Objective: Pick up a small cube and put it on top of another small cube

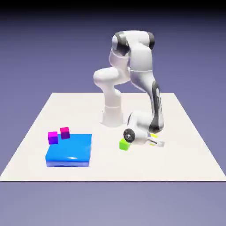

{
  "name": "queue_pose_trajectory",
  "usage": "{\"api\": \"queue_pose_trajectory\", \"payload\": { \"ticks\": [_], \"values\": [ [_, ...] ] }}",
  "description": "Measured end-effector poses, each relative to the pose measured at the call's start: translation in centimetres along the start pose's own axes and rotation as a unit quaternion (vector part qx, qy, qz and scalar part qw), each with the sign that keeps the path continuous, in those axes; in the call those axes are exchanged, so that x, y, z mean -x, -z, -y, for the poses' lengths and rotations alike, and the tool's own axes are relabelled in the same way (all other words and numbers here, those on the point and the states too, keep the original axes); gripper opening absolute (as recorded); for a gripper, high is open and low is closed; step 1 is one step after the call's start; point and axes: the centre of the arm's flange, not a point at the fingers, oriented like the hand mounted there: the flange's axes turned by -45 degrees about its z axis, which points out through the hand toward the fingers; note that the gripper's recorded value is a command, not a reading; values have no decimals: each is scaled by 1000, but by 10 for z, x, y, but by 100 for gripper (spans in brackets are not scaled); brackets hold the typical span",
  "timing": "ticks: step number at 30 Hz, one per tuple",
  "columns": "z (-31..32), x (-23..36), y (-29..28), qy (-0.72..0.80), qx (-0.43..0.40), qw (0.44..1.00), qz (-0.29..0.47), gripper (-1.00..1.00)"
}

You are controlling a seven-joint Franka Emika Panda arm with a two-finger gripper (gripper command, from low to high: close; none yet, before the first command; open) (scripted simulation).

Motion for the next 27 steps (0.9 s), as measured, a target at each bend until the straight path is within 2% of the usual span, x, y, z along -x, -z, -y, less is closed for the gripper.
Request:
{"api": "queue_pose_trajectory", "payload": {
  "ticks": [3, 7, 11, 19, 27],
  "values": [
    [1, 16, 56, 0, -1, 1000, 1, -100],
    [-30, -28, 141, -59, -98, 993, 18, -100],
    [-89, -68, 225, -114, -197, 973, 29, -100],
    [-275, -100, 356, -208, -368, 906, 25, -100],
    [-493, -53, 417, -292, -489, 822, 0, -100]
  ]
}}
